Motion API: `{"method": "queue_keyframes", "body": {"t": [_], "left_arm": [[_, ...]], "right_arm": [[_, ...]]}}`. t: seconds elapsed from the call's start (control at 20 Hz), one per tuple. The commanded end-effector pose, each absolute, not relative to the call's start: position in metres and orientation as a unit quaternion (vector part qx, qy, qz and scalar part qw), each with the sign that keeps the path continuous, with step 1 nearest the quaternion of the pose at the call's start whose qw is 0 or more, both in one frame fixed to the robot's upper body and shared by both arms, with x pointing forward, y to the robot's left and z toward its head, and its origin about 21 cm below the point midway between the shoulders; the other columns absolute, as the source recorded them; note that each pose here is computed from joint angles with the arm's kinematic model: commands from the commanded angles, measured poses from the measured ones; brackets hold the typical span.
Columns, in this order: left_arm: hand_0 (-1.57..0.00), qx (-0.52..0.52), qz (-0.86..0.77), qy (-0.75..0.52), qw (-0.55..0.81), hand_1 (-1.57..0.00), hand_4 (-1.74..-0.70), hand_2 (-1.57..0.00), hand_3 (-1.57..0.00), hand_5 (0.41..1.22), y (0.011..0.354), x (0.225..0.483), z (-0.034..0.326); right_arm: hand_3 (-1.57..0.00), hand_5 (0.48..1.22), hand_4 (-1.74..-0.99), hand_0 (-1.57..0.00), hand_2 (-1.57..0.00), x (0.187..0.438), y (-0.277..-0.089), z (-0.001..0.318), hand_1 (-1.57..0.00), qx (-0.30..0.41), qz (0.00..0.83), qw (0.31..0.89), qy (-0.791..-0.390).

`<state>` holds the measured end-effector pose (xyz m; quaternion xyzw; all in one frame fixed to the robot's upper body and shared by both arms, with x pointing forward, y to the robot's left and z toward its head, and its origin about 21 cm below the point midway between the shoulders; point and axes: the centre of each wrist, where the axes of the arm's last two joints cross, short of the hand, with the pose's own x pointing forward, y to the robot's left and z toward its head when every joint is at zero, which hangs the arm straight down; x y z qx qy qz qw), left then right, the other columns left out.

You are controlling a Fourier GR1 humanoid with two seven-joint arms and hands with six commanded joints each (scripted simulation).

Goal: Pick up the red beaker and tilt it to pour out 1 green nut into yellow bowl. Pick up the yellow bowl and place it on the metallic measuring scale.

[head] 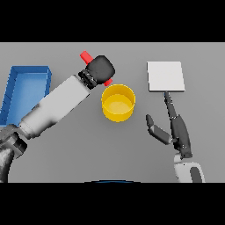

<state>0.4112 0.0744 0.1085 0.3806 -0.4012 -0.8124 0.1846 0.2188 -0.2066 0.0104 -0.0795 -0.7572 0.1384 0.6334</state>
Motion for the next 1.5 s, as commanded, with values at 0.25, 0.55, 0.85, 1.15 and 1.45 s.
{"method": "queue_keyframes", "body": {"t": [0.25, 0.55, 0.85, 1.15, 1.45], "left_arm": [[-1.57, 0.418, -0.83, -0.353, 0.112, -1.57, -1.73, -1.57, -1.57, 1.22, 0.064, 0.415, 0.113], [-1.57, 0.44, -0.831, -0.34, 0.031, -1.57, -1.74, -1.57, -1.57, 1.221, 0.042, 0.403, 0.1], [-1.57, 0.456, -0.849, -0.26, -0.061, -1.57, -1.73, -1.57, -1.57, 1.221, 0.023, 0.401, 0.107], [-1.57, 0.469, -0.85, -0.217, -0.103, -1.57, -1.73, -1.57, -1.57, 1.221, 0.01, 0.402, 0.118], [-1.57, 0.503, -0.819, -0.269, -0.053, -1.57, -1.73, -1.57, -1.57, 1.221, 0.022, 0.435, 0.194]], "right_arm": [[0.0, 0.696, -1.06, 0.0, 0.0, 0.218, -0.203, 0.005, 0.0, -0.075, 0.133, 0.632, -0.76], [0.0, 0.684, -1.065, 0.0, 0.0, 0.217, -0.203, 0.007, 0.0, -0.079, 0.126, 0.632, -0.761], [0.0, 0.673, -1.063, 0.0, 0.0, 0.218, -0.204, 0.005, 0.0, -0.086, 0.131, 0.624, -0.766], [0.0, 0.685, -1.035, 0.0, 0.0, 0.218, -0.199, 0.007, 0.0, -0.088, 0.138, 0.622, -0.766], [0.0, 0.682, -1.023, 0.0, 0.0, 0.219, -0.201, 0.007, 0.0, -0.102, 0.141, 0.616, -0.768]]}}
